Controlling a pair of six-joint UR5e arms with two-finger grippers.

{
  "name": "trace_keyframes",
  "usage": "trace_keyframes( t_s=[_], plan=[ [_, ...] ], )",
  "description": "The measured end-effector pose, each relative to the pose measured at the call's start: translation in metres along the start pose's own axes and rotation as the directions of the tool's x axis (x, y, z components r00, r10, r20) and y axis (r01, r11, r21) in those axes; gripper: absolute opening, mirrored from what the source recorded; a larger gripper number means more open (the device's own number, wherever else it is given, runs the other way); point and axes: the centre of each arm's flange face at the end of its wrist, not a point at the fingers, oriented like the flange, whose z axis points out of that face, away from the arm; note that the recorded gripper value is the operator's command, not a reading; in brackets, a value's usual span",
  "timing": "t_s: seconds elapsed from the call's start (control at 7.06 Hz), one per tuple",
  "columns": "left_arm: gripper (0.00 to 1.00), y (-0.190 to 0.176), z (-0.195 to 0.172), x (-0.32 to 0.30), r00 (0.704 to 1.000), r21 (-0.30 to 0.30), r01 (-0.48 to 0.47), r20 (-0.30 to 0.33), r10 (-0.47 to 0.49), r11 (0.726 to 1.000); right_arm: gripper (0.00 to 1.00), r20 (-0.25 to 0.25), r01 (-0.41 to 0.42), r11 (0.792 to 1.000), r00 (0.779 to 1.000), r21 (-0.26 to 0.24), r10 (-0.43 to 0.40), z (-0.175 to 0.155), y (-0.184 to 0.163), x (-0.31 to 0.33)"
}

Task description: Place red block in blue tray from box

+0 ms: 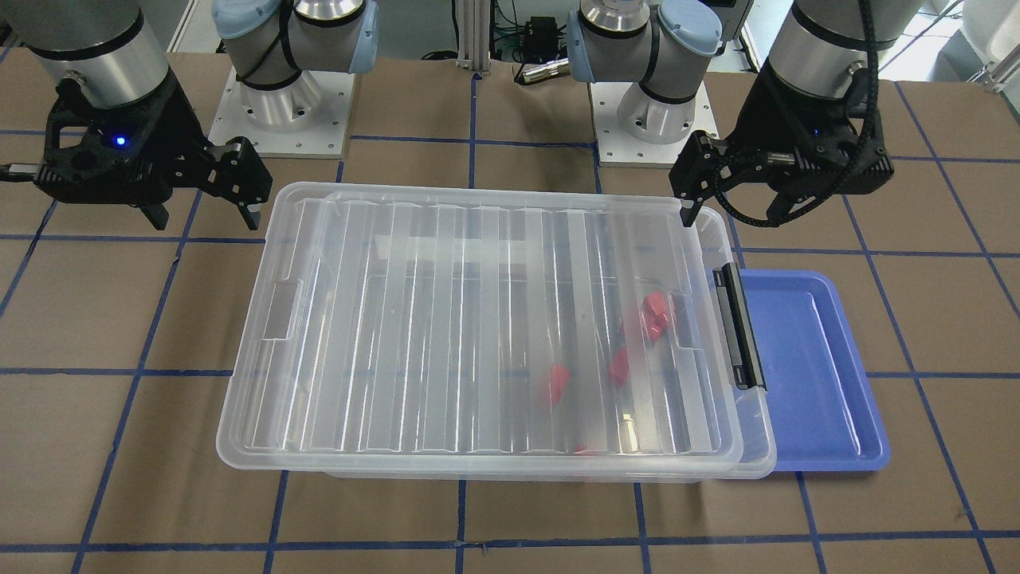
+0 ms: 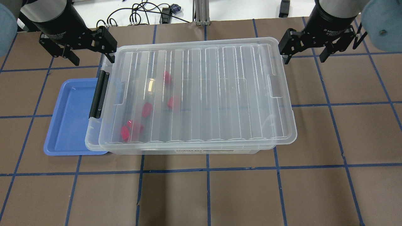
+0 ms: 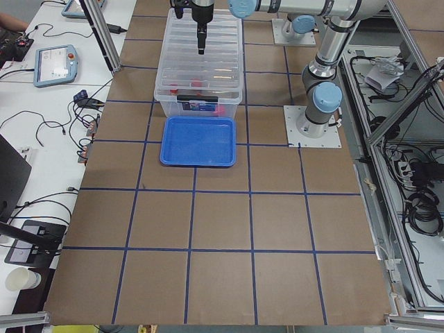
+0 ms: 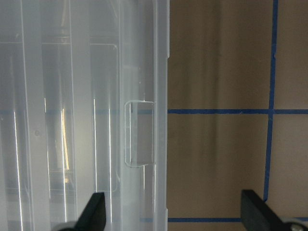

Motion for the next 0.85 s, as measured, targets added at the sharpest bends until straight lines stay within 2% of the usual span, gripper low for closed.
trace_keyframes(
  t_s=[0.85],
  plan=[
    [1.0, 0.0, 0.0006, -0.0001, 1.0, -0.001, 0.0, 0.0, 0.0, 1.0, 1.0, -0.004, -0.004, 1.0, 1.0, -0.004, 0.004, 0.0017, -0.0014, 0.0031]
  ],
)
